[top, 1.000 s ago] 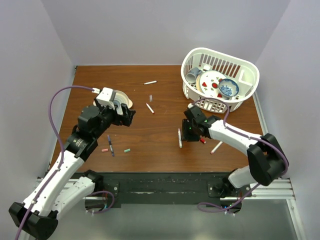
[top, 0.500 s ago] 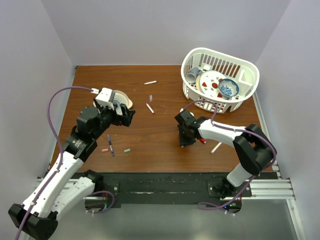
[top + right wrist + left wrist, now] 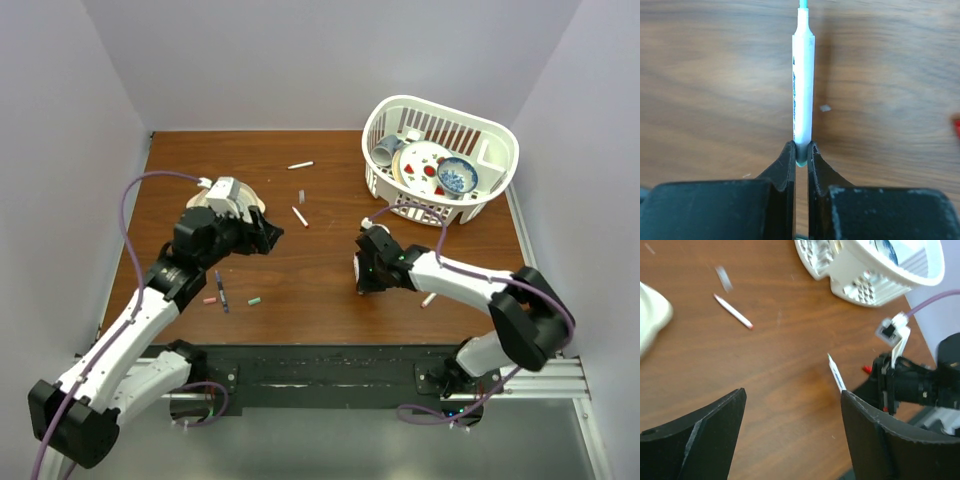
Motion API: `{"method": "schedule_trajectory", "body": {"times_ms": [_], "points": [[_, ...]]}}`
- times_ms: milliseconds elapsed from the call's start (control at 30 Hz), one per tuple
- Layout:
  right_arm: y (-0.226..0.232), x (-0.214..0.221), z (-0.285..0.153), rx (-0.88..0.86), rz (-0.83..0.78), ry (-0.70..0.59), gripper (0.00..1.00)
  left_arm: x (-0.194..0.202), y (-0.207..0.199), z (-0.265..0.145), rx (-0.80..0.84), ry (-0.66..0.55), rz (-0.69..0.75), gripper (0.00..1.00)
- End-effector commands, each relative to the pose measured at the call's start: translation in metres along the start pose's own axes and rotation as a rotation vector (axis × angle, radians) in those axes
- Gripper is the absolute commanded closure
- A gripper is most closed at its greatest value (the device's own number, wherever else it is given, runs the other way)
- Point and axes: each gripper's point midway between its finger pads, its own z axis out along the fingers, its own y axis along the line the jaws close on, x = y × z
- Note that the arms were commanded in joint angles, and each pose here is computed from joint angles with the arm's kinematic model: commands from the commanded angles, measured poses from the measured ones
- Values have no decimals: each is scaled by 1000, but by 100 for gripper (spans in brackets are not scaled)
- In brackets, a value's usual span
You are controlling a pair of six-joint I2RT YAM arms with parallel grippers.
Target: Insert the pens into the pen caps
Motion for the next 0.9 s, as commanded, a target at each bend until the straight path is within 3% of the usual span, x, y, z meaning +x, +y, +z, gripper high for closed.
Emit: {"method": "schedule_trajectory", "body": {"times_ms": [0,133,333,867], "points": [[55,-19,-22,-282,86,-100,100,35,-33,14,215,78,-213,21],[80,-18,-41,-391,92,-130,100,50,-37,27,264,103,-302,21],[113,-17,-68,-503,82,-165,100,75,-45,46,303,191,-318,23],[145,-9,-84,-566,37,-171,100,110,-49,57,289,260,-315,35]]}}
